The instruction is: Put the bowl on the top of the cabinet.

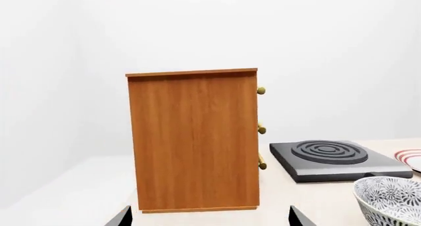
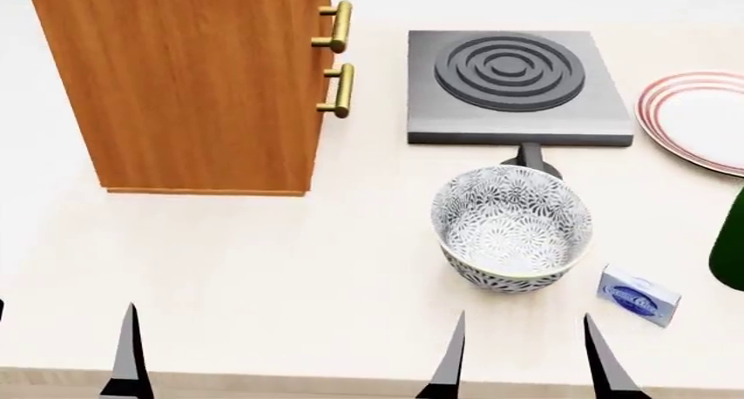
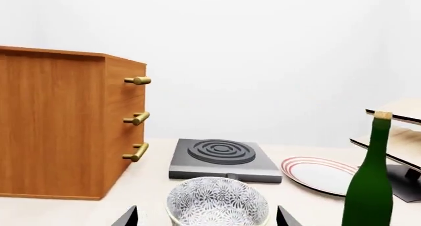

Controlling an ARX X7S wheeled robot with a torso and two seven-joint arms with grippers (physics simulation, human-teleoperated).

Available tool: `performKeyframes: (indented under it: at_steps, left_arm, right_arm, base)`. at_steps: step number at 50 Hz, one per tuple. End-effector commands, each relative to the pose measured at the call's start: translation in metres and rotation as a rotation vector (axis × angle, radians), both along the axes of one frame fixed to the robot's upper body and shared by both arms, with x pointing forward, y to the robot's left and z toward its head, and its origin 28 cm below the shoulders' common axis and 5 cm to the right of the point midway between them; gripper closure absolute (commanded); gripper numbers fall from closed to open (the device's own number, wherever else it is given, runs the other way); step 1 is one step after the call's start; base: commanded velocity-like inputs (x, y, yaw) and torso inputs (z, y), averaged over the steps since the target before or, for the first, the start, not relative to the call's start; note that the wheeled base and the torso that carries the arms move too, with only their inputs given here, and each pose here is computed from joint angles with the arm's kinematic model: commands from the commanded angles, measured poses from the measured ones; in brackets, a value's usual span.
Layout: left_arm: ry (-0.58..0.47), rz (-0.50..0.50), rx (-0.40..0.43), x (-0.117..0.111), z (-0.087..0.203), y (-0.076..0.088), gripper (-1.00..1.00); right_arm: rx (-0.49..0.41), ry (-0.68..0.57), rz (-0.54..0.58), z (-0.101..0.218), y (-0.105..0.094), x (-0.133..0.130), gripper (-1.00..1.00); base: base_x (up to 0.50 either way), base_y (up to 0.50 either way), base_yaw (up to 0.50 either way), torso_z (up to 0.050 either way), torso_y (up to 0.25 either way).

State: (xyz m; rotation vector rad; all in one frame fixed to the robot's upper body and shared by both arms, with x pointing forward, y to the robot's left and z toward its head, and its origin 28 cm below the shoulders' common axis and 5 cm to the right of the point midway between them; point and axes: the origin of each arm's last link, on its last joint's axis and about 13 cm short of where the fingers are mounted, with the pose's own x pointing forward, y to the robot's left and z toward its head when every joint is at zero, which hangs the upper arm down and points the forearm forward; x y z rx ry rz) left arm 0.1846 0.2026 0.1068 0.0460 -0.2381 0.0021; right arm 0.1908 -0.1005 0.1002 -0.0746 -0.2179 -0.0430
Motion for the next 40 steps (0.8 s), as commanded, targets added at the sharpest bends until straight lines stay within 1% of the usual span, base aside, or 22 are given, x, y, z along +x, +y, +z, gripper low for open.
performKeyframes:
  at_steps: [1,13,30,32,40]
  left_arm:
    - [-0.002,0.001,-0.001,-0.0007,-0.0001,0.0003,-1.0]
    - [-0.001,0.002,-0.004,-0.0002,-0.0003,0.0004,-1.0]
    - [-0.002,0.004,-0.004,-0.0005,0.0001,0.0009,-1.0]
    - [-0.002,0.004,-0.004,-0.0005,-0.0003,0.001,-1.0]
    - [-0.001,0.006,-0.005,-0.0006,-0.0006,0.0015,-1.0]
  right_arm:
    - [-0.005,0.003,0.001,-0.0009,0.0007,-0.0003,-1.0]
    - [0.0,-0.003,0.001,-0.0009,-0.0009,-0.0003,-1.0]
    - [-0.002,0.0,0.002,-0.0017,0.0005,-0.0002,-1.0]
    - [-0.015,-0.001,0.001,-0.0026,0.0012,-0.0005,-1.0]
    - [-0.02,0.0,-0.001,-0.0038,0.0019,-0.0002,-1.0]
  base:
    - [0.0,0.41,0.0,0.0,0.0]
    - [0.0,0.02,0.0,0.0,0.0]
    - [0.0,0.48,0.0,0.0,0.0]
    - [0.0,0.44,0.0,0.0,0.0]
    - [0.0,0.02,0.0,0.0,0.0]
